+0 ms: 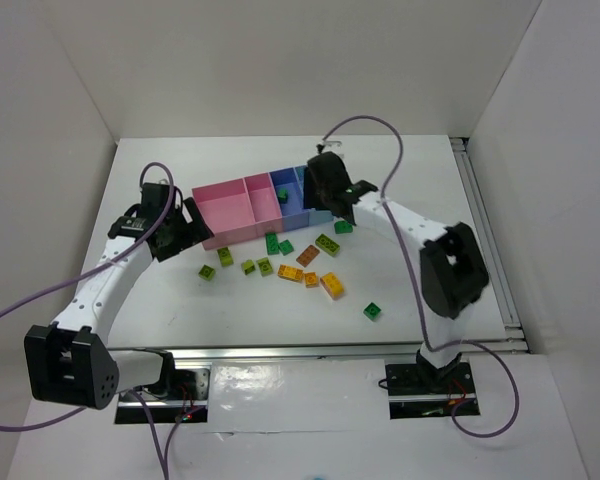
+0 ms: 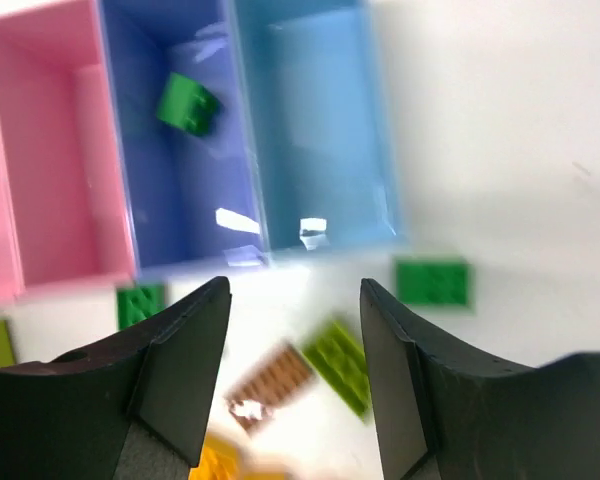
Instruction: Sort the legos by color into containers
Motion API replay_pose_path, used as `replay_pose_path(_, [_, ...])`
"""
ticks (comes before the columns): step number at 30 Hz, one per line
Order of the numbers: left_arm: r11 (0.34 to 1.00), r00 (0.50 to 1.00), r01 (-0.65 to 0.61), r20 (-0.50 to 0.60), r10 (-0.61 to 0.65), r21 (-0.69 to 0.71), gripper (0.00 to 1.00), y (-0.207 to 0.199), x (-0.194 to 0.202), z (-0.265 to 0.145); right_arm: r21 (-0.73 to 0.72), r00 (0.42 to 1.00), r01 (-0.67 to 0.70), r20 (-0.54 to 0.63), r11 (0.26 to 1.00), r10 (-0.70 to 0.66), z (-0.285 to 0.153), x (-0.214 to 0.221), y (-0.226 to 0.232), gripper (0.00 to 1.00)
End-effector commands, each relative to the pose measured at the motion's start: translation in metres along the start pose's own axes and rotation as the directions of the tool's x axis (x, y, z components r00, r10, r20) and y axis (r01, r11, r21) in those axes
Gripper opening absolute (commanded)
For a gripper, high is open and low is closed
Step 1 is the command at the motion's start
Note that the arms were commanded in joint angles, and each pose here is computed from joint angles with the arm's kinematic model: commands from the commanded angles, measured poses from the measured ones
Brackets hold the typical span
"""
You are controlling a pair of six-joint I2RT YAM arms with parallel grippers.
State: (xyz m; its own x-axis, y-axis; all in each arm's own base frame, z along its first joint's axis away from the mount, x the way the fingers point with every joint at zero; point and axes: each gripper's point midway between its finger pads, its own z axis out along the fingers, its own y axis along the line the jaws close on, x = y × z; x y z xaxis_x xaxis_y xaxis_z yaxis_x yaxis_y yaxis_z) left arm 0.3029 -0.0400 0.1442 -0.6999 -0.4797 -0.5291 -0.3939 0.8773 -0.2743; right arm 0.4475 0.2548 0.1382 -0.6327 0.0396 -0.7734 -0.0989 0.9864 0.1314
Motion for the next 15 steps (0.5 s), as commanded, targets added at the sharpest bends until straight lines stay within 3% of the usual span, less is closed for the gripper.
replay_pose_path(1, [1.0,0.999,-0.008,0.038,0.007,0.026,0.95,-0.004,-0.009,-0.01,0.063,0.985,-0.096,0.152,0.993,0.085,-0.046,-0.021,-0.04,0.62])
replay_pose_path(4, [0.999,0.999,-0.017,0.035,0.016,0.049,0.95,-0.008,-0.009,-0.01,0.088,0.988,-0.125,0.097,0.988,0.117,-0.048,0.008,-0.069,0.69])
replay_pose_path(5, [0.998,0.999,-0.017,0.044,0.015,0.055,0.95,-0.009,-0.012,-0.01,0.11,0.991,-0.129,0.06,0.985,0.123,-0.045,0.025,-0.084,0.77])
replay_pose_path(7, [0.998,0.999,-0.017,0.038,0.015,0.064,0.94,-0.011,-0.011,-0.01,0.066,0.99,-0.138,-0.007,0.988,0.138,-0.036,0.04,-0.085,0.84])
replay_pose_path(15, [0.995,0.999,-0.017,0.035,0.013,0.1,0.94,-0.016,-0.008,-0.01,0.05,0.99,-0.102,-0.089,0.994,0.106,0.007,0.052,-0.092,0.86])
